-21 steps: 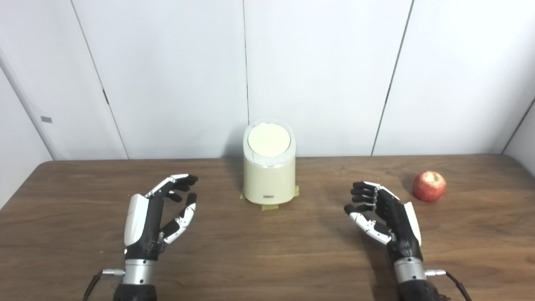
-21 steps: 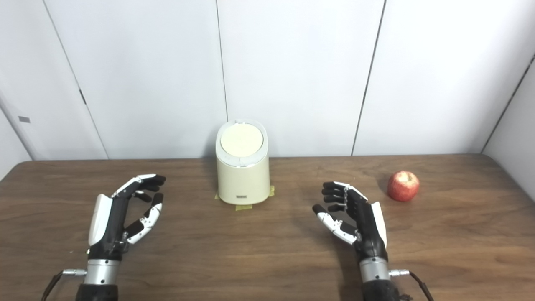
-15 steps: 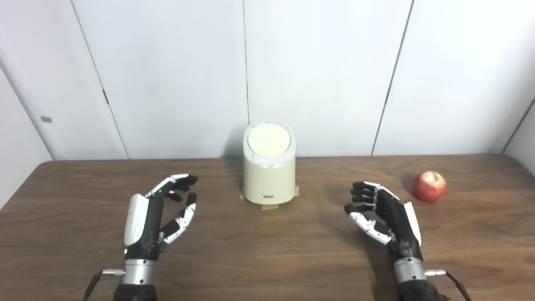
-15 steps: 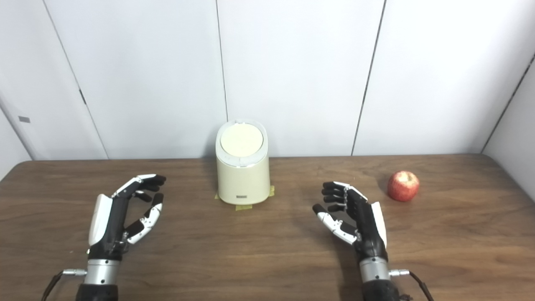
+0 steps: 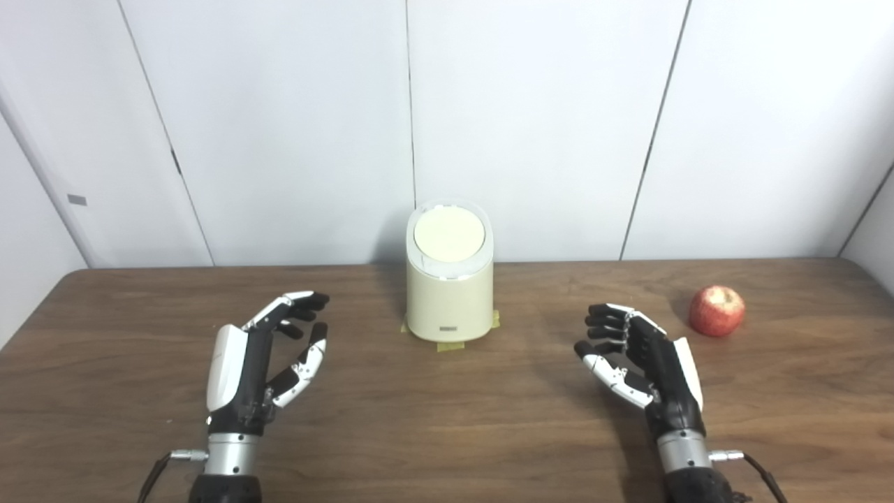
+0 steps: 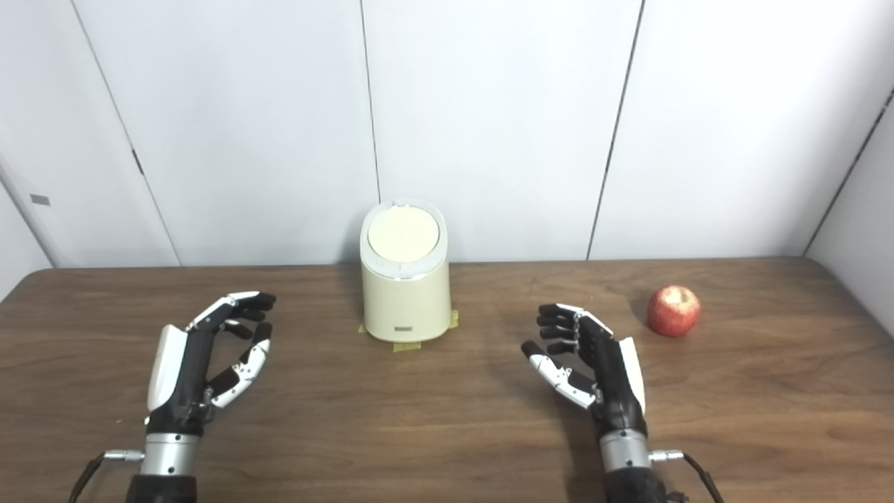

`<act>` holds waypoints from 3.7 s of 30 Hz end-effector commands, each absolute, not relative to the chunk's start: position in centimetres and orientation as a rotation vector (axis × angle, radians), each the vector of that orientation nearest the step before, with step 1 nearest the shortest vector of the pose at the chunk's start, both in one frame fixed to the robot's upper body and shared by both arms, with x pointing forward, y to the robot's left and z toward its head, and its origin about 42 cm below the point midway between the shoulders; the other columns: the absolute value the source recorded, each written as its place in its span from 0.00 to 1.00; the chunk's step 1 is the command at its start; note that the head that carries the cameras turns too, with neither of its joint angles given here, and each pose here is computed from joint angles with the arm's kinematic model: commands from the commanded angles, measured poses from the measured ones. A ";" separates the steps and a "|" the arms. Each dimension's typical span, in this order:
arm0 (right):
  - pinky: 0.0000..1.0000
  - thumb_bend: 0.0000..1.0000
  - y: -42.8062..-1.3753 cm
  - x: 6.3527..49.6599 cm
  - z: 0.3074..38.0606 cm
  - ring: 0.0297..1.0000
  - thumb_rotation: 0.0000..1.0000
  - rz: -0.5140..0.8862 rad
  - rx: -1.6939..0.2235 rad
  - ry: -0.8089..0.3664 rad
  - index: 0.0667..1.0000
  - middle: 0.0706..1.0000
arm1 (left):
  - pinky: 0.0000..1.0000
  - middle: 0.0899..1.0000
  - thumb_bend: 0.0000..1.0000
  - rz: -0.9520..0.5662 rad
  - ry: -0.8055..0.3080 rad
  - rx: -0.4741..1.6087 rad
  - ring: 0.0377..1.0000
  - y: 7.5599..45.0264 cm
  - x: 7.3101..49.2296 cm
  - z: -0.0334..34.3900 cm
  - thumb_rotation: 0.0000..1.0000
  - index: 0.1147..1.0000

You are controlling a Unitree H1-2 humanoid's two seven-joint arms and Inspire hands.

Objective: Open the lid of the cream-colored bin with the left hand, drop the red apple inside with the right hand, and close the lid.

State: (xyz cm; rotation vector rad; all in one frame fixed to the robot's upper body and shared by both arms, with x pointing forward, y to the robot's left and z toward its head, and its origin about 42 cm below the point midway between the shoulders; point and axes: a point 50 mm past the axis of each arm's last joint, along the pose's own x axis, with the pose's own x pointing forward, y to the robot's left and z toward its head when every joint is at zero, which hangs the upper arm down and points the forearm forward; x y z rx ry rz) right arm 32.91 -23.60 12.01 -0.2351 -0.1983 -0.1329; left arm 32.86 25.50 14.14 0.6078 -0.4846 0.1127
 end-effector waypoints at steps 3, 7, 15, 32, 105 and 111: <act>0.56 0.31 -23.0 33.3 13.2 0.64 0.26 -0.133 -0.230 -0.247 0.64 0.64 | 0.57 0.69 0.38 0.115 -0.468 0.566 0.67 24.7 31.9 15.5 0.52 0.69; 0.56 0.30 -22.9 33.2 13.1 0.63 0.22 -0.133 -0.225 -0.253 0.63 0.63 | 0.62 0.72 0.50 0.132 -0.517 0.549 0.71 24.2 33.1 18.3 0.66 0.72; 0.56 0.30 -23.1 33.1 13.1 0.63 0.25 -0.132 -0.228 -0.260 0.63 0.63 | 0.73 0.82 0.69 0.117 -0.520 0.586 0.81 22.3 37.0 23.3 0.63 0.83; 0.56 0.31 -23.2 32.7 13.3 0.63 0.25 -0.138 -0.226 -0.257 0.62 0.63 | 1.00 1.00 1.00 0.102 -0.312 0.949 1.00 15.6 43.8 29.1 0.48 1.00; 0.55 0.32 -22.1 32.0 13.9 0.64 0.28 -0.145 -0.237 -0.243 0.63 0.64 | 1.00 1.00 1.00 0.244 -0.283 1.567 1.00 12.0 49.0 27.0 0.21 1.00; 0.54 0.30 -22.1 32.0 13.9 0.63 0.27 -0.143 -0.245 -0.246 0.62 0.63 | 1.00 1.00 0.81 0.205 -0.198 1.420 1.00 12.4 49.0 26.8 0.95 1.00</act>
